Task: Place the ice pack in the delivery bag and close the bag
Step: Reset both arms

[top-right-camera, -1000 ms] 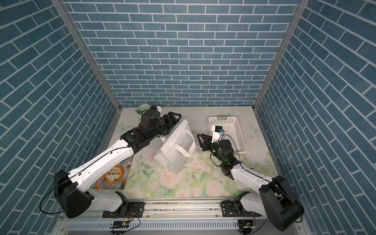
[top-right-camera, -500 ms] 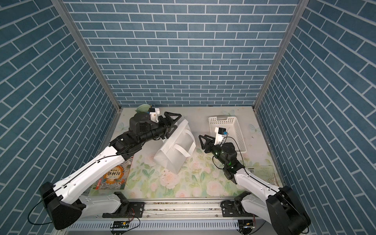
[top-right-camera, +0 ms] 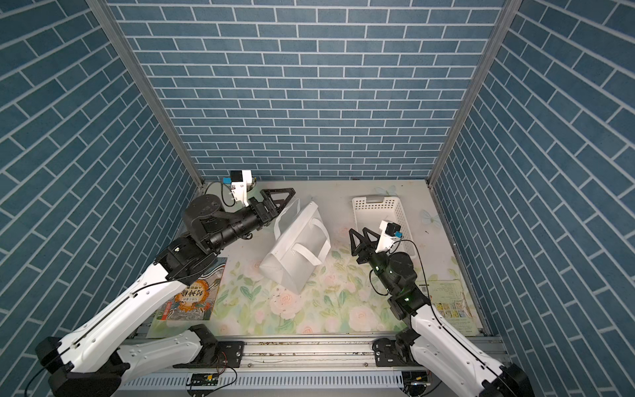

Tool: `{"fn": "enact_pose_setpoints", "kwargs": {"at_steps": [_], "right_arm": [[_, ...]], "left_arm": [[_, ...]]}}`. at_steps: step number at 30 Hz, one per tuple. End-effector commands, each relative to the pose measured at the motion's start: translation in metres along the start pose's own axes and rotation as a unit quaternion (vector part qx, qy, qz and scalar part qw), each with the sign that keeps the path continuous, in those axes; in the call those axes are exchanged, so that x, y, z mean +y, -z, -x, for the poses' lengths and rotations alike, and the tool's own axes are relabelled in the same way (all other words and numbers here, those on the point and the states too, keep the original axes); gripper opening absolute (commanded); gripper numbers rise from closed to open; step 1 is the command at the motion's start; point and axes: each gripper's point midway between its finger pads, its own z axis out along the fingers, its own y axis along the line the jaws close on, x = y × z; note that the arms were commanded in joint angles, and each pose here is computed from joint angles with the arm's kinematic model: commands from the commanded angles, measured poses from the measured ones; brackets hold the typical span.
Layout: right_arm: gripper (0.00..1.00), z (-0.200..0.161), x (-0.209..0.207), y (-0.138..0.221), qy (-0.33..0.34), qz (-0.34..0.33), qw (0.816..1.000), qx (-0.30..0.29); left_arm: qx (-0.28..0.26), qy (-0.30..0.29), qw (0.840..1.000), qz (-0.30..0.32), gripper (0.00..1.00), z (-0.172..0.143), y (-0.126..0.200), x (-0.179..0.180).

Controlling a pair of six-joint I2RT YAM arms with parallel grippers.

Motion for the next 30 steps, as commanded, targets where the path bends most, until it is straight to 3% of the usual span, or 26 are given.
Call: {"fn": "enact_pose_setpoints", "kwargs": {"at_steps": [1,6,12,17,21,23,28,30], "right_arm": [[0.78,0.005,-0.025,0.014,0.051,-0.072,0.996,-0.016],[0.99,0.030,-0.049,0.035,0.094,-0.162,0.981,-0.051],[1.00,0.048,-0.075,0.053,0.156,-0.248,0.951,-0.098],[1.00,0.050,-0.087,0.053,0.204,-0.280,0.931,-0.116],[1.00,0.053,-0.109,0.051,0.246,-0.326,0.905,-0.122],[1.00,0.056,-0.128,0.052,0.250,-0.357,0.891,-0.122],[1.00,0.051,-0.173,0.055,0.234,-0.379,0.886,-0.127],[0.99,0.044,-0.191,0.055,0.236,-0.397,0.880,-0.110]], "left_arm": [[-0.078,-0.163,0.980,0.085,1.00,0.032,0.021,0.022],[-0.156,-0.280,0.909,0.267,1.00,0.053,0.069,0.092],[-0.246,-0.289,0.824,0.421,1.00,0.056,0.130,0.168],[-0.279,-0.274,0.805,0.446,1.00,0.054,0.156,0.209],[-0.315,-0.254,0.781,0.475,1.00,0.049,0.182,0.248],[-0.315,-0.250,0.777,0.484,1.00,0.044,0.189,0.267],[-0.307,-0.246,0.741,0.544,0.99,0.027,0.213,0.325],[-0.313,-0.235,0.736,0.552,1.00,0.023,0.219,0.339]]}}
